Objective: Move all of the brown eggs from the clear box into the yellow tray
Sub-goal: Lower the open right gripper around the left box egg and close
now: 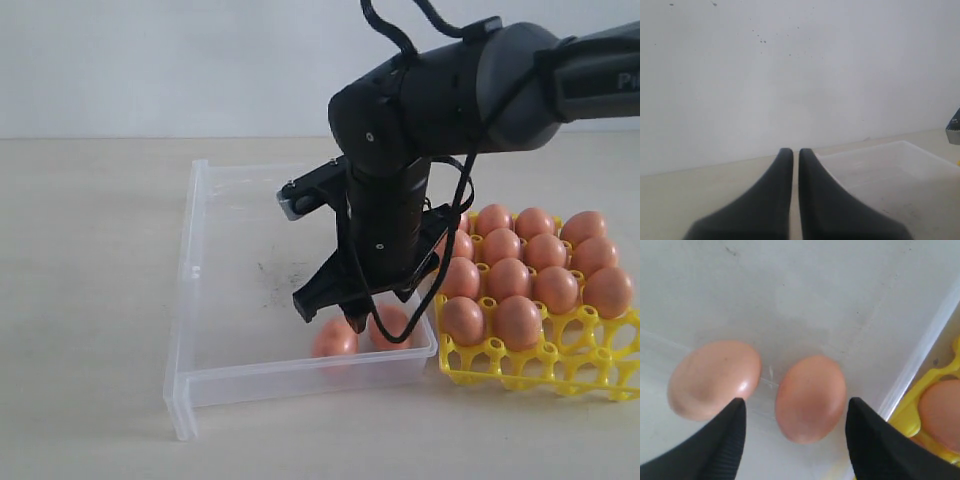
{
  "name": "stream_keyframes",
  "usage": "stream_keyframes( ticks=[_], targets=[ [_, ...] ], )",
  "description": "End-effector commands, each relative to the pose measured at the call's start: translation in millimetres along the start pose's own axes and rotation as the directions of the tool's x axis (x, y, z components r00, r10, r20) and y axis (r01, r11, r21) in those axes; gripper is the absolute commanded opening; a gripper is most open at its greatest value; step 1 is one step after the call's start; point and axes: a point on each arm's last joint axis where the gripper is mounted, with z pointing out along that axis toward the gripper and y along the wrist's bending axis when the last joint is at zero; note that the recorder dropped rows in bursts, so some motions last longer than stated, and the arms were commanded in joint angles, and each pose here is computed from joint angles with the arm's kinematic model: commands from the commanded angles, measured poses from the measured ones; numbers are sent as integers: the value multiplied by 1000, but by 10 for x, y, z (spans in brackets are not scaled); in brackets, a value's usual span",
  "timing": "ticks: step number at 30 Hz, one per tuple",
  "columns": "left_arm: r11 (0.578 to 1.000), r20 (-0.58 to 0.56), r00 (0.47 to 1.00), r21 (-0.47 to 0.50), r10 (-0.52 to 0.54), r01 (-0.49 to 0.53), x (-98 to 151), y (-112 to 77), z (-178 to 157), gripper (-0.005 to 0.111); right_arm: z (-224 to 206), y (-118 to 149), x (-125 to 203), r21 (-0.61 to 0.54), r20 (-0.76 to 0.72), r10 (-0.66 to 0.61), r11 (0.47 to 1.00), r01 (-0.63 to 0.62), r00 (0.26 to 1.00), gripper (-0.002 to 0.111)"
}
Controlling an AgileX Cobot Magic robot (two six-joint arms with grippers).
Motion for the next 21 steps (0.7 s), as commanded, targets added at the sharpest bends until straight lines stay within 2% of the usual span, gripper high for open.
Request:
stream_keyframes(
  ticks=[1, 16, 17, 21],
  targets=[
    [1000, -1, 1000, 4, -1, 1, 10, -3, -1, 4, 122, 16, -2, 1, -25, 6, 1000, -6, 1000, 51],
    [1000, -1, 1000, 4, -1, 1, 10, -3, -1, 4, 338, -77, -9, 17, -70, 58, 998, -57, 996, 49],
    [1000, -1, 1000, 4, -1, 1, 10, -3, -1, 4, 364, -74, -12, 16, -72, 57, 998, -56, 996, 45],
    [1000, -1, 1000, 4, -1, 1, 10, -3, -1, 4, 424, -60, -19, 8, -76, 58, 998, -57, 995, 11]
  ],
)
